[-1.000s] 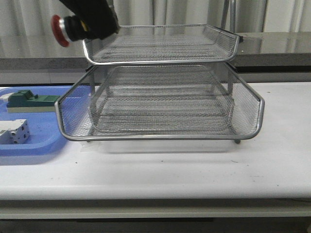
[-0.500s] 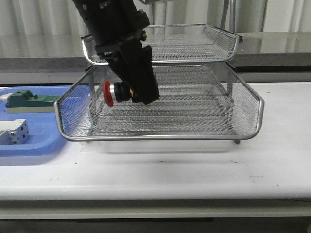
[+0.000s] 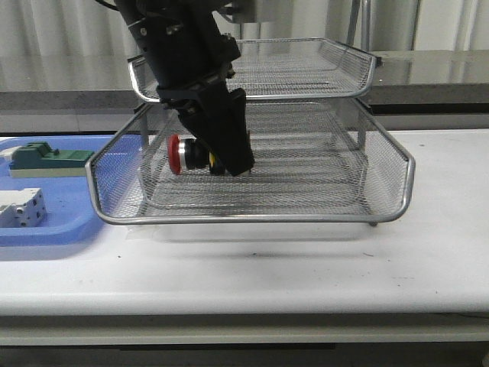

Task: Place button on rack with both arms
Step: 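Lower the button into the pulled-out middle tray and open the left gripper, then withdraw the left gripper up and away from the rack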

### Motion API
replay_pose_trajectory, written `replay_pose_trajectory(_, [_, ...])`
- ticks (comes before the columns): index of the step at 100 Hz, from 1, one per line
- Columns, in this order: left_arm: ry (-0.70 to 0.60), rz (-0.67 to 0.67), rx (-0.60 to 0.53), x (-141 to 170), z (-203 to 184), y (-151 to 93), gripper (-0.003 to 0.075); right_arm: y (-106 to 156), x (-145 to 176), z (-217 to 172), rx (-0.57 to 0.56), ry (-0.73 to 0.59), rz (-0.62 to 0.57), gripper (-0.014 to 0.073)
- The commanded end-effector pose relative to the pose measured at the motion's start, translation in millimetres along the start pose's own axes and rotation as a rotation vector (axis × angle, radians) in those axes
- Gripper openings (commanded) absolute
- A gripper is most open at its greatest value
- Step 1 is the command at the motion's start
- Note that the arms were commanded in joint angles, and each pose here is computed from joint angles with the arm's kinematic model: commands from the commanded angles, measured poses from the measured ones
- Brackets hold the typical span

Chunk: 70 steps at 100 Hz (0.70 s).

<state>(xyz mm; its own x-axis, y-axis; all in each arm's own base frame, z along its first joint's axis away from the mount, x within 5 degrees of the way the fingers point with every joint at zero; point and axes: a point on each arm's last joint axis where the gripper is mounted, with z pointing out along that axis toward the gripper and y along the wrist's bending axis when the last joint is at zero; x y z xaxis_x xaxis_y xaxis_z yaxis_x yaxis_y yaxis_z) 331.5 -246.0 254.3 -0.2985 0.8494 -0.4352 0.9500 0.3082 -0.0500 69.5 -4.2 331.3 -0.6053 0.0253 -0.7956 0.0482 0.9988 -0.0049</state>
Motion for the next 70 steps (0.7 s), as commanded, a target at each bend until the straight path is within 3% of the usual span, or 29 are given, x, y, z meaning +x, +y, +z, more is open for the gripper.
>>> replay_pose_trajectory(1, [-0.095,0.009,-0.038,-13.7,-27.3,-7.3,0.0486,-0.8,-12.8,-6.7,0.005,-0.09,-0.012,-0.0068])
replay_pose_trajectory(33, [-0.082,0.017,-0.016,-15.3,-32.3,-9.4,0.0497,-0.8,-12.8,-6.7,0.005,-0.09,-0.012,-0.0068])
replay_pose_trajectory(70, [-0.084,-0.012,0.025,-31.3,-71.3,-17.2,0.0496,-0.8,-12.8,-6.7,0.005,-0.09,-0.012,-0.0068])
